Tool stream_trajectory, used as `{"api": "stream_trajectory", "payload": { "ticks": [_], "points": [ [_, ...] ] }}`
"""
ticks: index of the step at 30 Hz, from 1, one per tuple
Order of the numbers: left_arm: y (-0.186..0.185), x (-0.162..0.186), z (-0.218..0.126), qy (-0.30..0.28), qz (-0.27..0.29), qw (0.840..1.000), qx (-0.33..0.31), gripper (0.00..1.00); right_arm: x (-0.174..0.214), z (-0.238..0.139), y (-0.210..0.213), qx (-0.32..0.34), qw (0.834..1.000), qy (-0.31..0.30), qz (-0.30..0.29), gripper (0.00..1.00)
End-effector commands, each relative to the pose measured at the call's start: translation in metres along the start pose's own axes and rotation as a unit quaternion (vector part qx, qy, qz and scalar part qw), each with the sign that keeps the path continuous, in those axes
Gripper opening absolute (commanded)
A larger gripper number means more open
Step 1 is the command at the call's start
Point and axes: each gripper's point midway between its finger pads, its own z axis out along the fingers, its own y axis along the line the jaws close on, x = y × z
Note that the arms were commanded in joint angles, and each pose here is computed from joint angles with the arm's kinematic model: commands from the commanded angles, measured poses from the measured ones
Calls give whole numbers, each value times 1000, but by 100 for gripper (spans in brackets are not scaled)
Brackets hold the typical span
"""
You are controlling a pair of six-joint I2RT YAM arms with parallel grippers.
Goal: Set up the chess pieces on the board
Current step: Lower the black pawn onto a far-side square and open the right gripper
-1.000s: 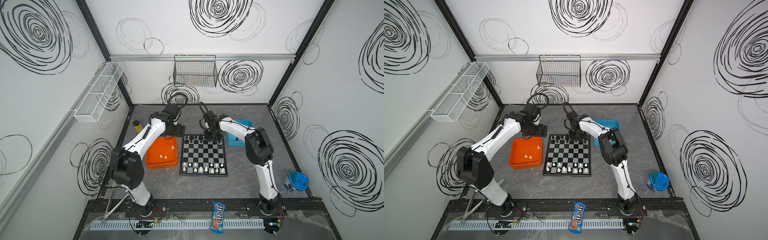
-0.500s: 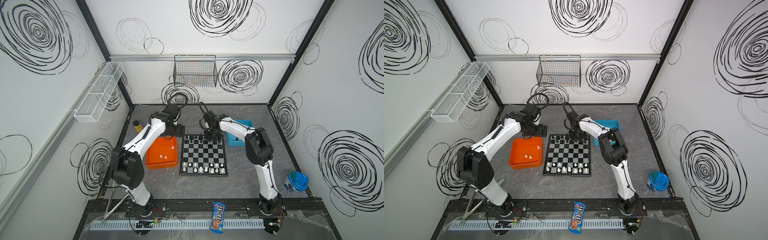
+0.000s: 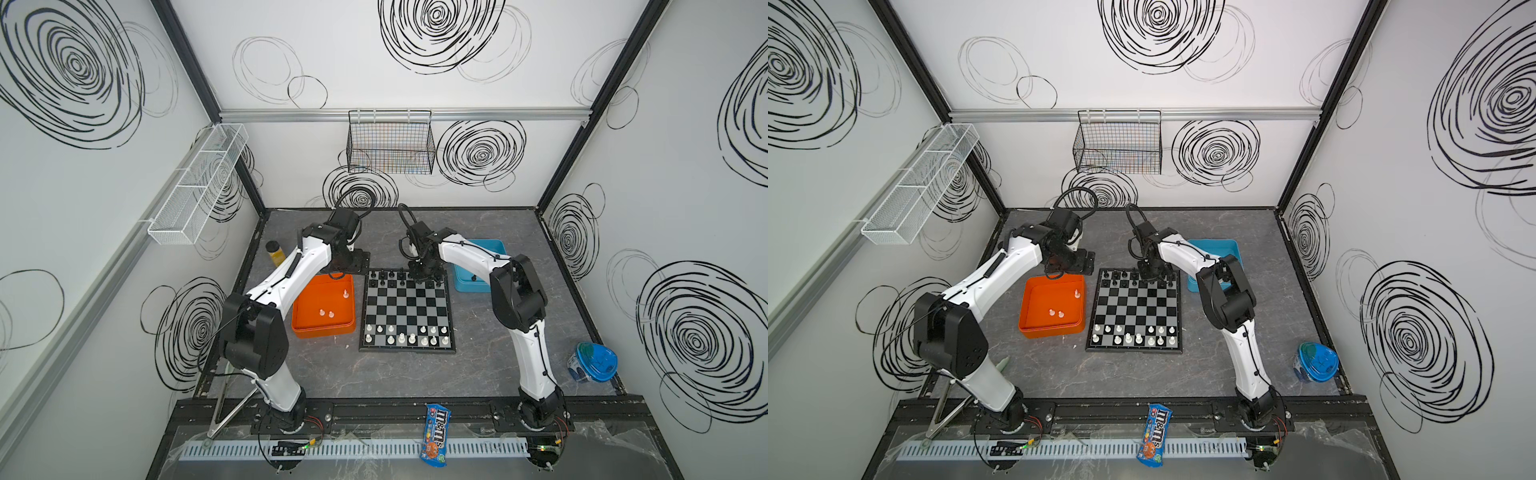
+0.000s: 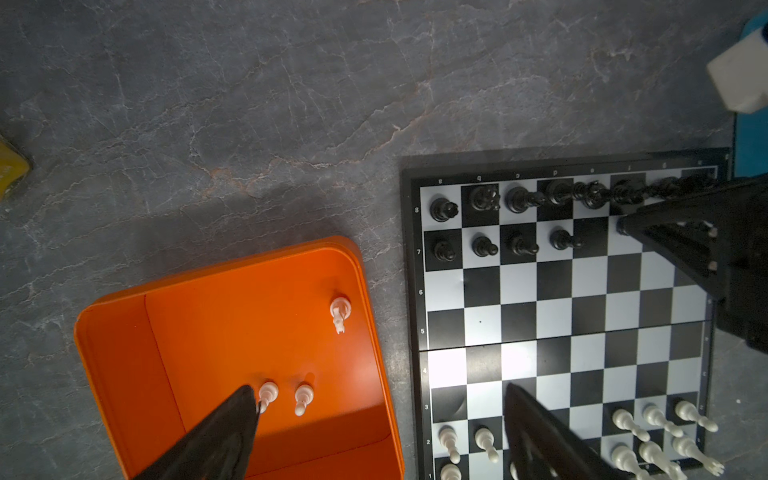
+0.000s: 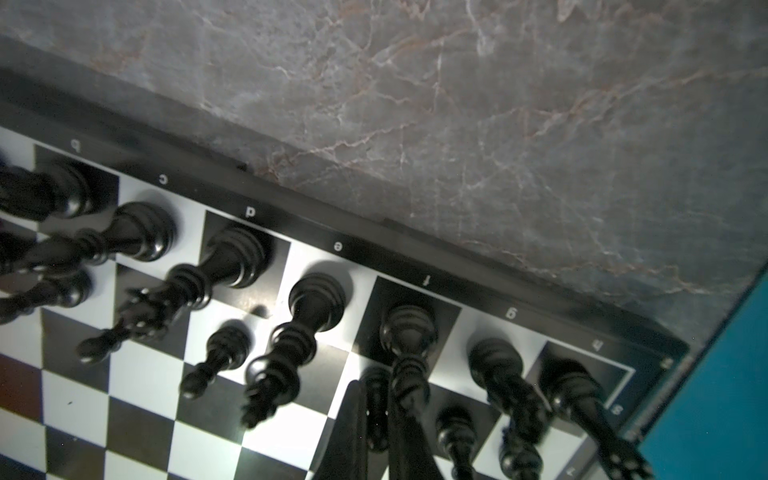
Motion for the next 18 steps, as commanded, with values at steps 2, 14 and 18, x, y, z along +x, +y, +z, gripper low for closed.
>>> {"api": "stream_trajectory", "payload": {
  "ticks": [2, 14, 18],
  "points": [
    [2, -1, -1, -5, -1, 1000, 3, 95, 3, -19, 0, 10, 1000, -6, -5, 9],
    [2, 0, -5, -10, -3, 1000, 4, 95, 3, -32, 4, 8, 1000, -20, -6, 9],
    [1, 0, -5, -12, -2, 1000, 5, 95, 8, -27, 3, 9, 1000, -15, -5, 9]
  ]
}}
